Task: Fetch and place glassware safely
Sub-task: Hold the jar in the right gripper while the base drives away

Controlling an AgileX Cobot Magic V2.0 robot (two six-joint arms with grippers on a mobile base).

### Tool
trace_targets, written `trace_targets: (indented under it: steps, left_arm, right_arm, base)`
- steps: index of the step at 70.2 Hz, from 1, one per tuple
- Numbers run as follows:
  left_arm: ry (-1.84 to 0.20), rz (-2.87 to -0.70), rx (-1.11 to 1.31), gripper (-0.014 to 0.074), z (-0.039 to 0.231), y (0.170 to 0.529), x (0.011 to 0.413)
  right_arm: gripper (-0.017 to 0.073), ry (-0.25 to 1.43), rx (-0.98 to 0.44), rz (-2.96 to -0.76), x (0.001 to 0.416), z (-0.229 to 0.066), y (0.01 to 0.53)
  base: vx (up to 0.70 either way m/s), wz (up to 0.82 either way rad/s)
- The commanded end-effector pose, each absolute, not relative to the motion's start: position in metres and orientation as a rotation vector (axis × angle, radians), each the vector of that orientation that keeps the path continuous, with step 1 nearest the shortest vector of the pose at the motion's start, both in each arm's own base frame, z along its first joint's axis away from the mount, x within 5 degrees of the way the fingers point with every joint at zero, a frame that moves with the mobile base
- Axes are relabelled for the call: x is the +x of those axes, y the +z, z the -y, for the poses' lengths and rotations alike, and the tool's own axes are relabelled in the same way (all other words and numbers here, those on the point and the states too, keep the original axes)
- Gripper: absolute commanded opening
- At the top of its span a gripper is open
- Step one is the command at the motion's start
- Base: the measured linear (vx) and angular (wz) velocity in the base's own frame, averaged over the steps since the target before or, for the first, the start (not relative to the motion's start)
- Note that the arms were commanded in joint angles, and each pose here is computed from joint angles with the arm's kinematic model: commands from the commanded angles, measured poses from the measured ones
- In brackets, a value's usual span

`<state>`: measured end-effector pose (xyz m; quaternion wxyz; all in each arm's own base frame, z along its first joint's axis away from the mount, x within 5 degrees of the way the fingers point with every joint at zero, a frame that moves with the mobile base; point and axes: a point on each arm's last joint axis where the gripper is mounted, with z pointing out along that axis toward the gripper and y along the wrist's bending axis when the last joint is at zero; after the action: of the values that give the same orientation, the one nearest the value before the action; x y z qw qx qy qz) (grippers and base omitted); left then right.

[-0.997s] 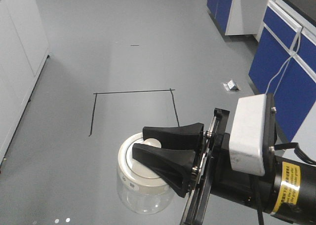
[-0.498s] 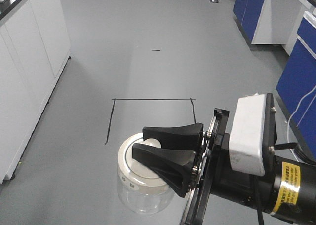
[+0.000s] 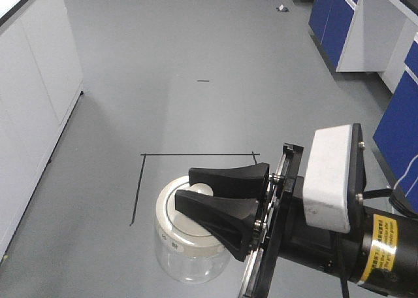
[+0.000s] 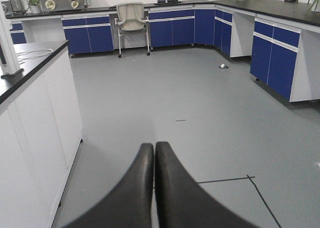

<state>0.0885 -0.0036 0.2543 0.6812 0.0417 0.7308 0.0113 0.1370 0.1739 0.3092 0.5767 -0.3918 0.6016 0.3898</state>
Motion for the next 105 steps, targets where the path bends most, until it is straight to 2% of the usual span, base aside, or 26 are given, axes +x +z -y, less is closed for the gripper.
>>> trace_targets:
  steps: [1, 105]
  left_arm:
    - [0.003, -1.552, 0.087, -0.0007, 0.0049, 0.2692, 0.0894]
    - [0.003, -1.553, 0.087, -0.0007, 0.0048, 0.2691, 0.0894]
  right_arm:
    - [0.0, 0.983, -0.884, -1.29, 0.1321, -0.1742, 0.3319]
    - [0.0, 0.983, -0.885, -1.29, 0.132, -0.1742, 0.3318]
  base:
    - [0.4, -0.04]
    - [0.45, 0.0]
